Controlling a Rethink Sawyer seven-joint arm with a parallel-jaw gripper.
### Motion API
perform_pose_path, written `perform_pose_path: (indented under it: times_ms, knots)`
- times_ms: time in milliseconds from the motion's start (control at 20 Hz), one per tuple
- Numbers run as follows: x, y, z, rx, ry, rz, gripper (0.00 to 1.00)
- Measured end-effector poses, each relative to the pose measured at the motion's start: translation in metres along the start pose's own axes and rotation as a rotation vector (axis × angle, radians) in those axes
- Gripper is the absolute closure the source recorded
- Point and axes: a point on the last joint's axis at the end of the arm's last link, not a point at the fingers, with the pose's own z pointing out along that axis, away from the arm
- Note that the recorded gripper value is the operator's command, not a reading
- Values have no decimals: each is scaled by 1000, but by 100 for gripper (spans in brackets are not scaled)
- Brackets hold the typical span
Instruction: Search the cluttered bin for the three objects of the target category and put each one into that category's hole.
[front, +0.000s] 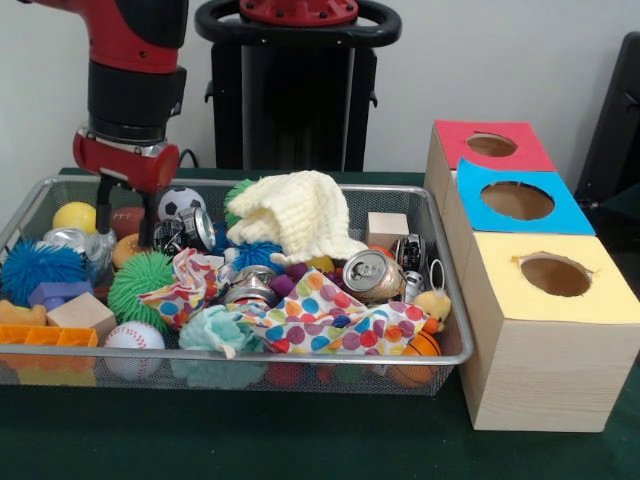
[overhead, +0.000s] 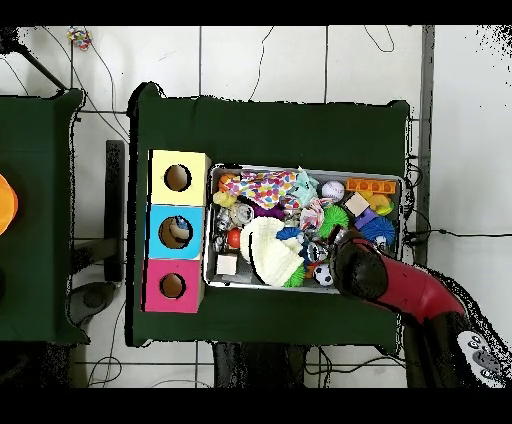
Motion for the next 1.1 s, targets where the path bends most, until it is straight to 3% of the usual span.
perform_pose_path:
  times_ms: [500, 1100]
  knots:
    - [7, -13, 18, 0, 25, 24, 0]
    - [-5, -26, 20, 10, 6, 41, 0]
